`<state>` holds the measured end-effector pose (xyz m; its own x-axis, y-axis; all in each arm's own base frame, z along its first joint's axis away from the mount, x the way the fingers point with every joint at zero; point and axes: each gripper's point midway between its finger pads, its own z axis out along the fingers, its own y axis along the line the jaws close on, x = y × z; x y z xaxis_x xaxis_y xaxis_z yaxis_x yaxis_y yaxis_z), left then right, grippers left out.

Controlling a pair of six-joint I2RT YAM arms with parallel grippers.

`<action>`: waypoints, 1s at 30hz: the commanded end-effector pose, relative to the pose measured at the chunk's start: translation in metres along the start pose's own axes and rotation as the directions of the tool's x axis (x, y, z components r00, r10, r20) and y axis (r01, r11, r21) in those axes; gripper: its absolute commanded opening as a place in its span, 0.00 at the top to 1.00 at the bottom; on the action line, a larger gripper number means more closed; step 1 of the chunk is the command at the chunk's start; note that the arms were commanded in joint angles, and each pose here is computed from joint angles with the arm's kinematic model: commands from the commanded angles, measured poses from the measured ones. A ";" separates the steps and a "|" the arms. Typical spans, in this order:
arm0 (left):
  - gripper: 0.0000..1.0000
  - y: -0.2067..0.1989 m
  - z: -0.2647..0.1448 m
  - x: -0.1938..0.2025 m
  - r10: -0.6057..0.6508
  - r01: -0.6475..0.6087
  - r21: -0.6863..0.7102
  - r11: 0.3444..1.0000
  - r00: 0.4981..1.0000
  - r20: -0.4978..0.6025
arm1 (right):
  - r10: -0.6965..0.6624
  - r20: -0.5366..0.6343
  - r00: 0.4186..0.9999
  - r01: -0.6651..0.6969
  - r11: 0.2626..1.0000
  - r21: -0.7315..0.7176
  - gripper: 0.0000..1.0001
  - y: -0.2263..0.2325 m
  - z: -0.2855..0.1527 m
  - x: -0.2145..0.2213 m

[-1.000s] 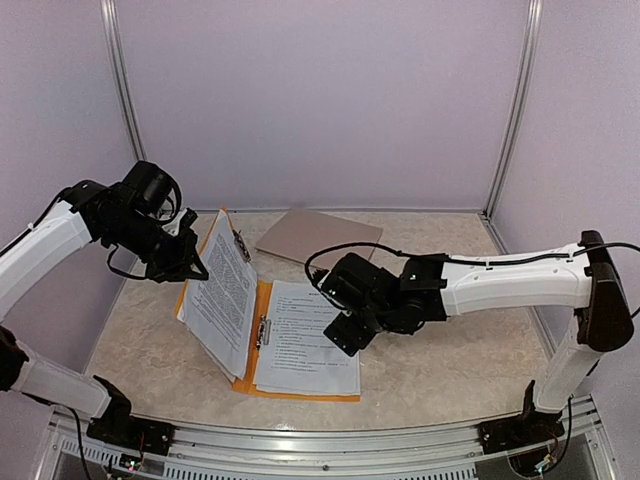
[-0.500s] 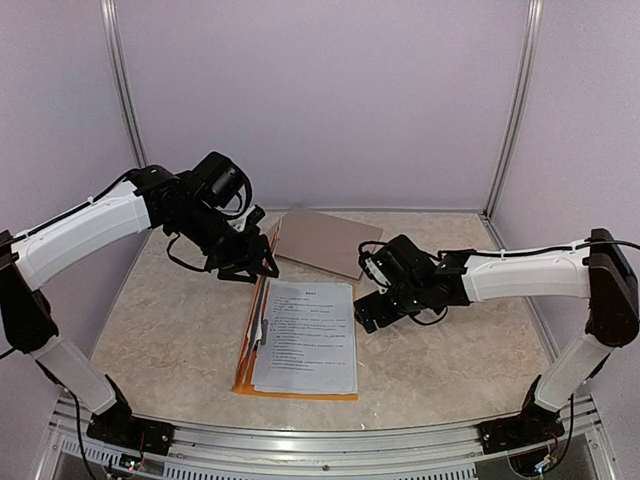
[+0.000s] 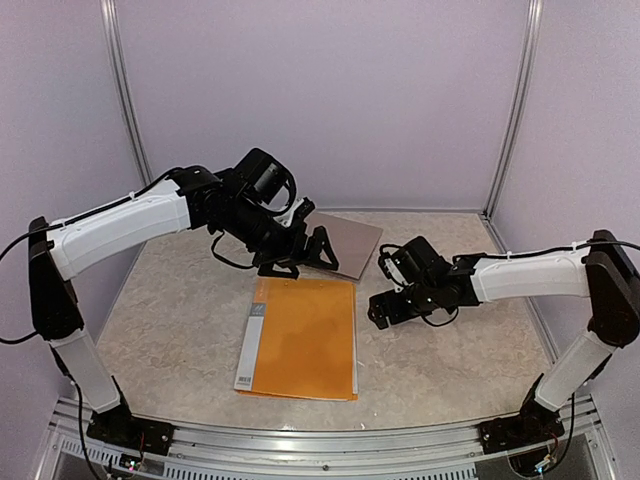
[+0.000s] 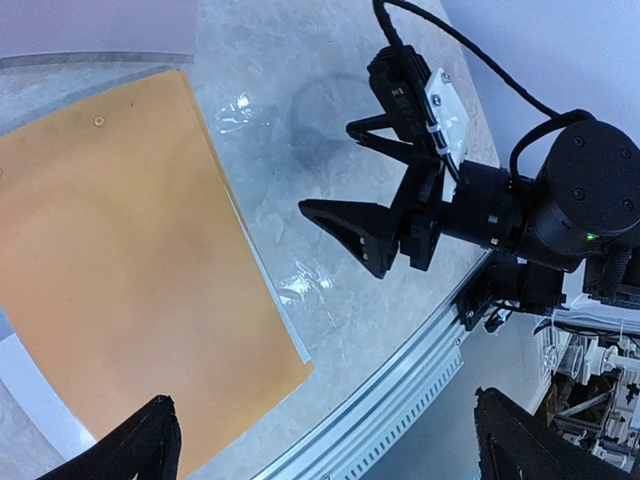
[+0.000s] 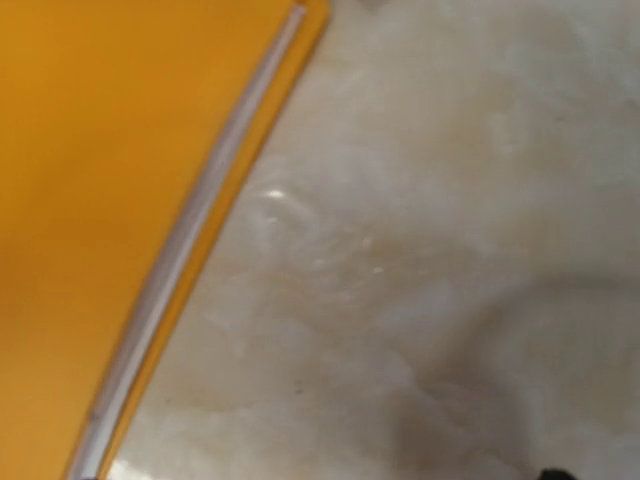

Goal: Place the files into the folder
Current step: Close the folder with files at the center of the board, then adjust the folder with files at the center of the board.

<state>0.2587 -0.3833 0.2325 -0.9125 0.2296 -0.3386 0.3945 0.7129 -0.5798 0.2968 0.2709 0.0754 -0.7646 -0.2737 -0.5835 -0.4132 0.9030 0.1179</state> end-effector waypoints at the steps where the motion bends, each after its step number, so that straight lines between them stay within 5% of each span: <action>1: 0.01 0.038 -0.012 -0.005 -0.035 0.044 -0.094 0.995 0.995 0.097 | 0.025 0.028 0.999 -0.025 1.000 -0.001 0.07 -0.009 -0.009 -0.007; 8: 0.01 0.154 -0.013 0.019 -0.308 0.341 -0.173 0.924 0.932 0.191 | 0.064 0.037 0.997 -0.058 0.987 -0.152 0.07 0.019 0.004 -0.010; 14: 0.01 0.197 0.002 0.032 -0.378 0.411 -0.182 0.893 0.905 0.194 | 0.113 -0.002 0.994 -0.109 0.958 -0.264 0.07 0.043 0.030 -0.003; 30: 0.01 0.208 0.063 0.047 -0.422 0.433 -0.159 0.887 0.901 0.100 | 0.126 -0.041 0.991 -0.132 0.923 -0.361 0.11 0.069 0.054 0.002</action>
<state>0.3060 -0.2518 0.0540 -0.9762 -0.1698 -0.1353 -0.0762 0.8515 -0.5188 0.2982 0.3409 0.0415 -0.8211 -0.1657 -0.5463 -0.4499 0.7768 0.4406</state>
